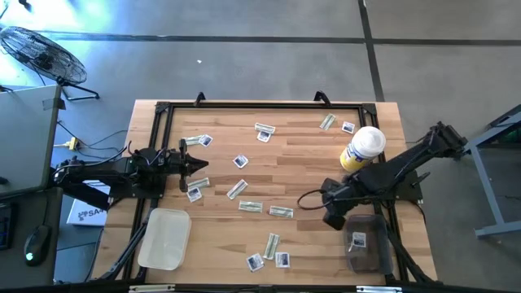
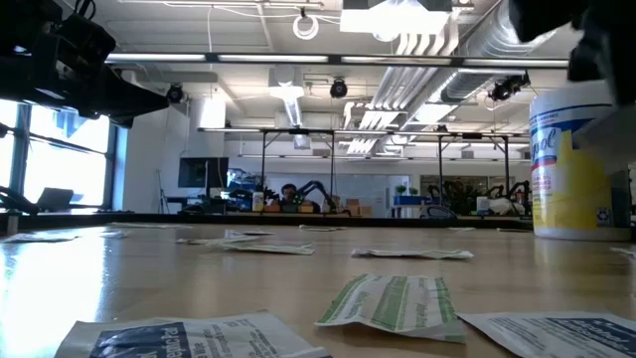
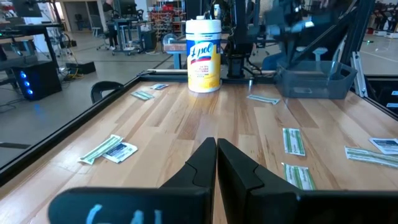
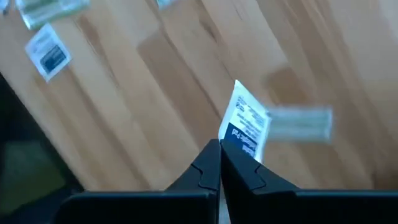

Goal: Pick & Place First Aid Supplies
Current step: Put the blue alcohol pad into the black bin

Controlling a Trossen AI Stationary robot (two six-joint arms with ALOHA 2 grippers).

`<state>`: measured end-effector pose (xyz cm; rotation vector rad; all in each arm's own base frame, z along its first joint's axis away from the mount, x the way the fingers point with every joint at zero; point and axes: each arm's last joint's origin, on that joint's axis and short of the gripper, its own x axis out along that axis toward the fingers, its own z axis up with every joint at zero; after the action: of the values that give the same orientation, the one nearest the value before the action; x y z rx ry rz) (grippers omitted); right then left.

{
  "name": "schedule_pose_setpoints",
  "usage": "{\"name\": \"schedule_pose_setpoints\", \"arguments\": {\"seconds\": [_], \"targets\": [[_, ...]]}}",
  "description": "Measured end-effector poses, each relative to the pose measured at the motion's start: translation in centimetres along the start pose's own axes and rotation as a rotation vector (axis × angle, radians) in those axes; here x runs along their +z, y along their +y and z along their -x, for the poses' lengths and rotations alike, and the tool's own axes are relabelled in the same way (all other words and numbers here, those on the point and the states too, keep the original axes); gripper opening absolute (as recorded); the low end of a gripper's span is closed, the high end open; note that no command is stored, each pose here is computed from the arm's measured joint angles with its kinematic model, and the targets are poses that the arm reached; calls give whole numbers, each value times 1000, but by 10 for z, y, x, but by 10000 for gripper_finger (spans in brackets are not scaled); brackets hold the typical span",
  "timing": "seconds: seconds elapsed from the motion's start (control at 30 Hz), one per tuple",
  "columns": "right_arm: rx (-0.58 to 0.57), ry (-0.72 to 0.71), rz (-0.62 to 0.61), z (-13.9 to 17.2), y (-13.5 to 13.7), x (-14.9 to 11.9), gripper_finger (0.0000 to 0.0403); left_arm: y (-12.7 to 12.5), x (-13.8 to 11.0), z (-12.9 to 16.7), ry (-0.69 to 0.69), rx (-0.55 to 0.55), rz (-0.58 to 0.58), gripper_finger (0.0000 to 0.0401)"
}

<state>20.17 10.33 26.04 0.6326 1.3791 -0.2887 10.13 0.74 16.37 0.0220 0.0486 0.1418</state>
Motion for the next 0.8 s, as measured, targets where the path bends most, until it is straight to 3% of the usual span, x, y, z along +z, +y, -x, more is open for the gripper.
{"name": "schedule_pose_setpoints", "arguments": {"seconds": [0.17,0.3,0.6,0.8], "targets": [[-40,200,-139,26,7,-26,1,0,0,0,0,0,0,12],[-58,297,-229,25,14,-51,1,0,0,0,0,0,0,12],[-7,246,-279,-25,18,-88,0,0,0,0,1,0,0,11],[-82,297,-364,-61,-5,-98,1,0,0,0,0,0,0,12]]}}
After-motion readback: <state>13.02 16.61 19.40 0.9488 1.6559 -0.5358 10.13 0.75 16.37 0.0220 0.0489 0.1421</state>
